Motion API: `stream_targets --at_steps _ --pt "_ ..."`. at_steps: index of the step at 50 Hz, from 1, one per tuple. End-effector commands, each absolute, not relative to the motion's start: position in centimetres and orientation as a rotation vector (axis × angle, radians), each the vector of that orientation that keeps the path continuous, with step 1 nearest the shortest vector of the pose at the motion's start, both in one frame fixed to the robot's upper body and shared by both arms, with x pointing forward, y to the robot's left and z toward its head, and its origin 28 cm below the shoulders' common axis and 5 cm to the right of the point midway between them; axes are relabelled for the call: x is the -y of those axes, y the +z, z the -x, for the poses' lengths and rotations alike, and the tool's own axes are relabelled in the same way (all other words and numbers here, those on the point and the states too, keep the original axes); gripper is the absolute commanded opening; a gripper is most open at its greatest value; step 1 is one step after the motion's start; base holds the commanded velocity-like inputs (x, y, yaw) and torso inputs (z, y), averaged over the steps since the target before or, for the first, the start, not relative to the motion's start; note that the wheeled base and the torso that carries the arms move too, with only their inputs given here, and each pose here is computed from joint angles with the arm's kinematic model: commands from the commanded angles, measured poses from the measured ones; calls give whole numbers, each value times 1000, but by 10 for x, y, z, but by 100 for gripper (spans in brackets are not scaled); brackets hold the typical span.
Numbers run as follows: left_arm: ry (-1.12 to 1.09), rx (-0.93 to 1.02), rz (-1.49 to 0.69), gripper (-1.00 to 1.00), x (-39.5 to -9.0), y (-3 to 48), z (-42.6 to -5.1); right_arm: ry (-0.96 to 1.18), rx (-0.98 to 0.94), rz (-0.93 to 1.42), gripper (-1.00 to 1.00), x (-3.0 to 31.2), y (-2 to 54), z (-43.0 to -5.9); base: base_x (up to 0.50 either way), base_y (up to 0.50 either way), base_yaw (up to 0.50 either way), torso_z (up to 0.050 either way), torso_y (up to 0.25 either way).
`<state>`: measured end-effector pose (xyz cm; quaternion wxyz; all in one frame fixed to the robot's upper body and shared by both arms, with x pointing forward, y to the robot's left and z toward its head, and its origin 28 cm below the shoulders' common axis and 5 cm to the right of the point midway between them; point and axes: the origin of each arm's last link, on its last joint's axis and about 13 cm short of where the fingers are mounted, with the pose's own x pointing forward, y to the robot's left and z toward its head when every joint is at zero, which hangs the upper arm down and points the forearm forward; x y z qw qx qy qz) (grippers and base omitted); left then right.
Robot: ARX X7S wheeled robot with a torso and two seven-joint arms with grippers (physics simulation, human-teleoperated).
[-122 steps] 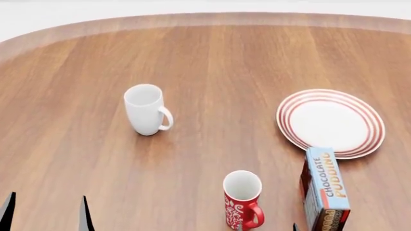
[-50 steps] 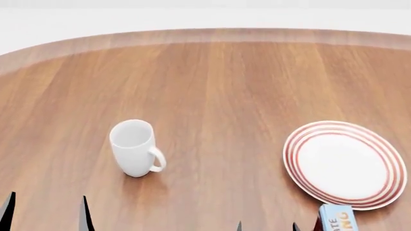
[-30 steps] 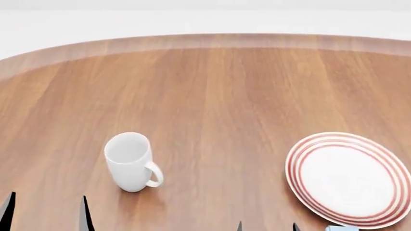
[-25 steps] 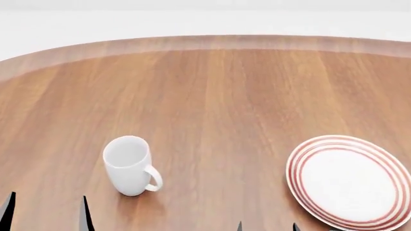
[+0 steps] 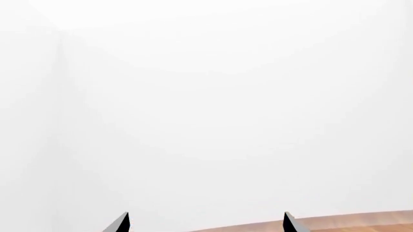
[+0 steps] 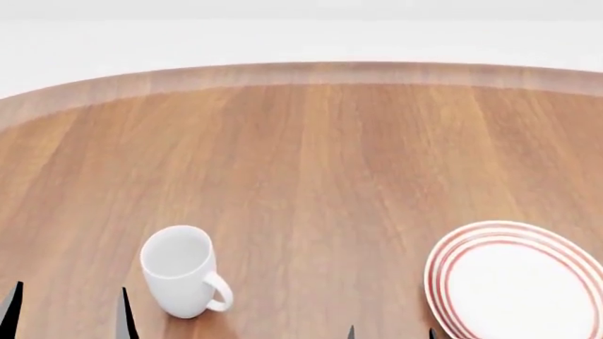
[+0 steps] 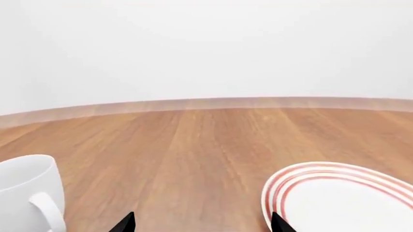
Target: Pick up the red mug and put it on the plate
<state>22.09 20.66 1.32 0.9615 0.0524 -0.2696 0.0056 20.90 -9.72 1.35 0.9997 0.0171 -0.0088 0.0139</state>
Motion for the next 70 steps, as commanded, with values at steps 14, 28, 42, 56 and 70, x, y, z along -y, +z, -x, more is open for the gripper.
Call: stream_targets --at_steps 14,28,42,56,70 --pt "12 543 -104 100 -207 13 -221 33 -5 -22 100 97 13 -209 5 0 0 0 0" --pt "14 546 -102 100 -207 13 -221 54 -1 0 100 96 13 -208 0 0 0 0 0" --pt "1 548 -101 100 -207 13 -221 69 51 72 100 112 66 -175 0 0 0 0 0" --pt "-1 545 -99 100 -207 13 -221 127 32 153 100 119 82 -140 0 0 0 0 0" --pt "-2 549 -99 100 -207 13 -221 153 77 113 100 125 87 -109 0 0 0 0 0"
